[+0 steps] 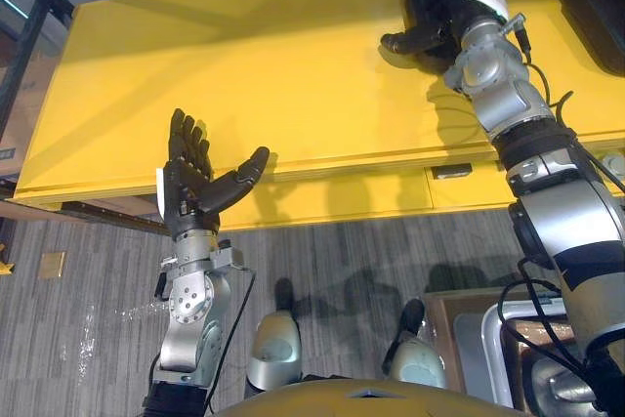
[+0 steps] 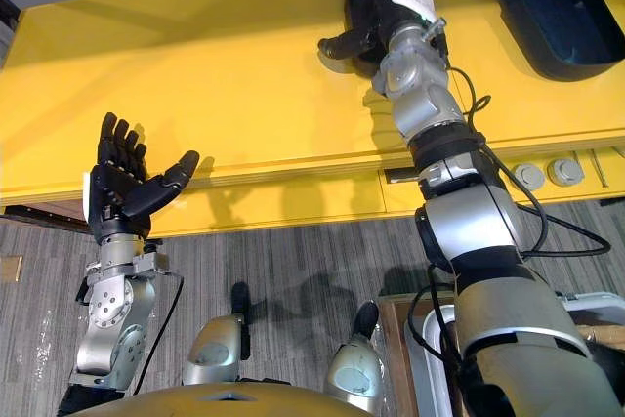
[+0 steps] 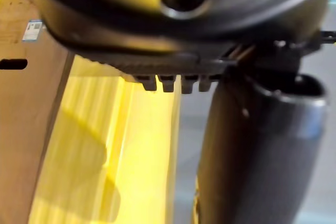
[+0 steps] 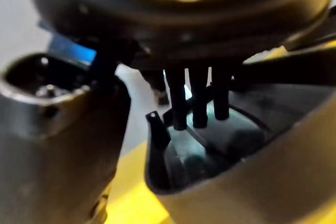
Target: Walk over and take three plastic housings, then place them on the shelf
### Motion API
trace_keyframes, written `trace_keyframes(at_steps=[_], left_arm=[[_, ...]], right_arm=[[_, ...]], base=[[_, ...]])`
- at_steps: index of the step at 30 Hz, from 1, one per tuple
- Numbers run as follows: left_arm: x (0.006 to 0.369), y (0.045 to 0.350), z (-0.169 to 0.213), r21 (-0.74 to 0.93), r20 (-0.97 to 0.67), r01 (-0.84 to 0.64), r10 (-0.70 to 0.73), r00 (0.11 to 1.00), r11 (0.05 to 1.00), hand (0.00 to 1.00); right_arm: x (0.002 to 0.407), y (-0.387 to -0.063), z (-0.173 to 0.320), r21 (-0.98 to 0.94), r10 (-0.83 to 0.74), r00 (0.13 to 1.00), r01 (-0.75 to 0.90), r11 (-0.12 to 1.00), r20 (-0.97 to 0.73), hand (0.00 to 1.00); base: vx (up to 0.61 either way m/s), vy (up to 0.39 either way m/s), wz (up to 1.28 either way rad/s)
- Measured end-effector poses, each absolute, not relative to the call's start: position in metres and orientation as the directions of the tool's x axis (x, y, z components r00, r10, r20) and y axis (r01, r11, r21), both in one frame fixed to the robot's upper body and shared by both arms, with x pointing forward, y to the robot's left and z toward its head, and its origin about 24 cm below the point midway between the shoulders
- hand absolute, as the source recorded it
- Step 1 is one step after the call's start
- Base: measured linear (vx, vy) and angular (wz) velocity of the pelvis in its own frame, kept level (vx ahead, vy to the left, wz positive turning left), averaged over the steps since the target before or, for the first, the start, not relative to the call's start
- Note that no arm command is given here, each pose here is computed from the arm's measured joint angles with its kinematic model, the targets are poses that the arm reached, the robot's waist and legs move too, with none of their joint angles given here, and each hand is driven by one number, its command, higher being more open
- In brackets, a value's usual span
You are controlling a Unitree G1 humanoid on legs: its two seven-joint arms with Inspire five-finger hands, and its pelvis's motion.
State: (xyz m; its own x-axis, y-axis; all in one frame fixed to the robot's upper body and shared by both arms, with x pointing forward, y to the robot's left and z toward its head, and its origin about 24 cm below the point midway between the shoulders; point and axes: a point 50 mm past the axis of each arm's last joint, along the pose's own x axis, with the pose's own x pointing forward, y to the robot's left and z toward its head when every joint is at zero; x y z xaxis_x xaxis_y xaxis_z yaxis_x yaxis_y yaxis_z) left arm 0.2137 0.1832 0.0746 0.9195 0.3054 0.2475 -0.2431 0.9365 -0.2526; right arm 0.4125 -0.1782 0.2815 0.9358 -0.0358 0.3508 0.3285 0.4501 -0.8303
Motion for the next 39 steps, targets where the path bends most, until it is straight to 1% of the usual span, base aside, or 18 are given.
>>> trace_keyframes(at_steps=[2,5,7,12,15,16,20,21,22,24,26,28,29,32,34,35,37,39], left_arm=[[0.212,0.184,0.073,-0.254,0.238,-0.252,0.313,0.920,0.934,1.00],[0.208,0.187,0.069,-0.255,0.217,-0.275,0.331,0.918,0.927,1.00],[0.208,0.185,0.067,-0.260,0.203,-0.275,0.331,0.922,0.926,1.00],[0.204,0.176,0.058,-0.252,0.143,-0.251,0.293,0.945,0.934,1.00],[0.206,0.174,0.057,-0.245,0.137,-0.222,0.261,0.956,0.944,1.00],[0.206,0.173,0.056,-0.241,0.134,-0.214,0.251,0.959,0.947,1.00],[0.206,0.175,0.053,-0.233,0.125,-0.220,0.253,0.959,0.947,1.00],[0.206,0.176,0.053,-0.230,0.124,-0.215,0.247,0.961,0.949,1.00],[0.206,0.176,0.053,-0.227,0.125,-0.207,0.239,0.963,0.952,1.00],[0.206,0.176,0.053,-0.222,0.128,-0.196,0.228,0.965,0.955,1.00],[0.207,0.176,0.053,-0.217,0.124,-0.189,0.220,0.968,0.958,1.00],[0.207,0.180,0.053,-0.208,0.122,-0.197,0.225,0.967,0.958,1.00],[0.207,0.182,0.053,-0.206,0.124,-0.203,0.232,0.965,0.957,1.00],[0.205,0.196,0.055,-0.191,0.135,-0.253,0.281,0.950,0.948,1.00],[0.202,0.209,0.059,-0.178,0.154,-0.294,0.322,0.934,0.939,1.00],[0.199,0.219,0.065,-0.166,0.181,-0.321,0.348,0.920,0.933,1.00],[0.197,0.223,0.073,-0.167,0.216,-0.328,0.359,0.908,0.930,1.00],[0.196,0.223,0.084,-0.172,0.268,-0.314,0.351,0.897,0.934,1.00]], right_arm=[[0.406,-0.171,0.292,-0.817,0.000,0.917,0.355,0.454,0.398,1.00],[0.387,-0.157,0.314,-0.792,0.094,0.864,0.403,0.459,0.494,1.00],[0.382,-0.157,0.318,-0.785,0.111,0.849,0.418,0.457,0.516,1.00],[0.368,-0.148,0.315,-0.761,0.163,0.822,0.404,0.508,0.546,1.00],[0.362,-0.157,0.323,-0.753,0.160,0.809,0.427,0.501,0.565,1.00],[0.359,-0.163,0.326,-0.744,0.152,0.809,0.427,0.515,0.569,1.00],[0.355,-0.174,0.322,-0.734,0.125,0.819,0.421,0.532,0.560,1.00],[0.354,-0.178,0.318,-0.728,0.108,0.828,0.413,0.548,0.551,1.00],[0.354,-0.182,0.312,-0.708,0.098,0.845,0.370,0.602,0.525,1.00],[0.354,-0.189,0.300,-0.685,0.086,0.872,0.313,0.658,0.482,1.00],[0.353,-0.200,0.282,-0.662,0.066,0.894,0.276,0.697,0.443,1.00],[0.348,-0.221,0.253,-0.595,0.027,0.916,0.238,0.768,0.401,1.00],[0.345,-0.226,0.246,-0.587,0.020,0.916,0.240,0.773,0.401,1.00],[0.320,-0.251,0.214,-0.540,-0.017,0.907,0.265,0.799,0.420,1.00],[0.298,-0.258,0.199,-0.441,-0.038,0.895,0.256,0.860,0.445,1.00],[0.278,-0.263,0.184,-0.377,-0.064,0.887,0.259,0.889,0.458,1.00],[0.265,-0.267,0.170,-0.378,-0.082,0.892,0.270,0.885,0.443,1.00],[0.255,-0.268,0.154,-0.471,-0.075,0.911,0.279,0.837,0.406,1.00]], base=[[0.01,0.002,-0.12],[0.01,0.008,-0.08],[0.00,0.003,-0.04],[0.02,0.007,-0.04],[-0.01,0.010,-0.05],[-0.03,0.008,-0.05],[-0.02,0.009,-0.08],[-0.03,0.008,-0.16],[-0.03,0.008,-0.13],[-0.03,0.009,-0.07],[-0.02,0.009,-0.06],[0.00,0.004,-0.02],[0.00,0.010,-0.05],[0.00,0.010,-0.10],[0.01,0.008,-0.12],[0.02,0.007,-0.09],[0.01,0.007,-0.16],[-0.02,0.007,-0.22]])
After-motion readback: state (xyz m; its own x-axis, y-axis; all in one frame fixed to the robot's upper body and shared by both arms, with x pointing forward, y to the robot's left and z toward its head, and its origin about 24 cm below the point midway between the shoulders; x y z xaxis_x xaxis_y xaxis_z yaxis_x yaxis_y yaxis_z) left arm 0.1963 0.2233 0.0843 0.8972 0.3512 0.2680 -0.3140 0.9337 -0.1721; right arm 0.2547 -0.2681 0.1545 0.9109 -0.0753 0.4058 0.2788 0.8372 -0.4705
